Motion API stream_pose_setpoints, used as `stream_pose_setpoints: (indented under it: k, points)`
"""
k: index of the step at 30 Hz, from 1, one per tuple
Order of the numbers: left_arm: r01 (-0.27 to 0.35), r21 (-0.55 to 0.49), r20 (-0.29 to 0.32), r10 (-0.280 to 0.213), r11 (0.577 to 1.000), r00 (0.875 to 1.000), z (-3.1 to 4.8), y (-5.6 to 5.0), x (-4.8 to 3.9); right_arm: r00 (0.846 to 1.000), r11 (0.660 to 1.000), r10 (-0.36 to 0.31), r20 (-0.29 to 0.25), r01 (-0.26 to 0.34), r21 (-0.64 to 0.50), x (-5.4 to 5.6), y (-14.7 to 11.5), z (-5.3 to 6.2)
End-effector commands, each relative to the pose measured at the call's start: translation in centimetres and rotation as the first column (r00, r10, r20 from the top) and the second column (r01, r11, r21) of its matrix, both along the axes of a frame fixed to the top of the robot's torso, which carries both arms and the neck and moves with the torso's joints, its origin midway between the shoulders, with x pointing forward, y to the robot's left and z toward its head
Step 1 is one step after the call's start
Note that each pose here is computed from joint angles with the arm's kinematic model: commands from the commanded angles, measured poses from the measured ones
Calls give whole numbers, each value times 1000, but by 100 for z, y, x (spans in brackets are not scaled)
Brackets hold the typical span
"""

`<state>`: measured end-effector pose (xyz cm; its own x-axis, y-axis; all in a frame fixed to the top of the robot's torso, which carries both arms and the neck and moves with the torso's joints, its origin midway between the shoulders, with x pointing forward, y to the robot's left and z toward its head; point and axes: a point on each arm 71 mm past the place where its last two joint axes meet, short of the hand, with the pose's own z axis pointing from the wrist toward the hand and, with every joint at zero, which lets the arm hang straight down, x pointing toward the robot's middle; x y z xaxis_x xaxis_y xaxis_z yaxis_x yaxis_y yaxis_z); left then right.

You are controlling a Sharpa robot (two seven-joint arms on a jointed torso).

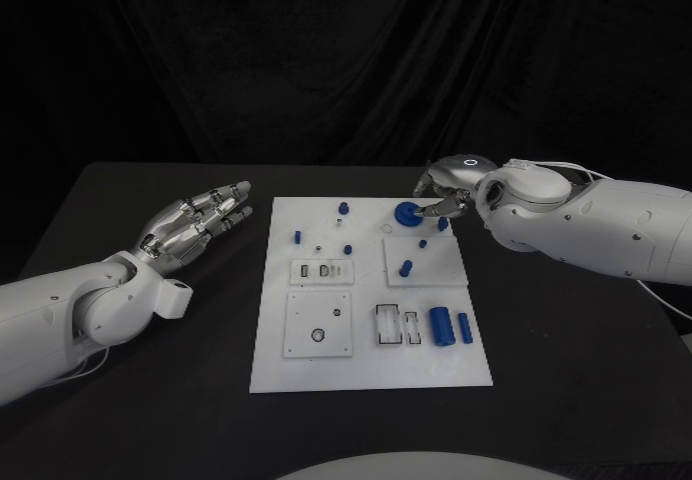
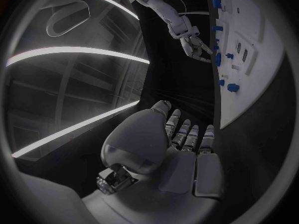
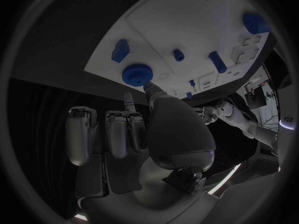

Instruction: Assemble the parts on the task board

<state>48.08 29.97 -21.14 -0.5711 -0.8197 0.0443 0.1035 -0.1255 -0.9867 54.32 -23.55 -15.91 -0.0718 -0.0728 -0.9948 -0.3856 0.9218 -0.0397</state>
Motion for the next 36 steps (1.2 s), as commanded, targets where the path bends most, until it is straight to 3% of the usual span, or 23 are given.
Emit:
stream_pose_setpoints:
  k: [1, 22, 36]
  points:
    - [13, -97, 119, -2, 995, 993, 101, 3, -23, 1000, 999, -30, -8, 30, -11, 19, -11, -21]
    - [27, -97, 103, -17, 995, 995, 63, -25, -14, 998, 999, -31, -51, 29, -38, 94, 105, -218]
    - [35, -96, 90, -26, 995, 996, 38, -37, -19, 998, 999, -21, -63, 18, -41, 89, 138, -255]
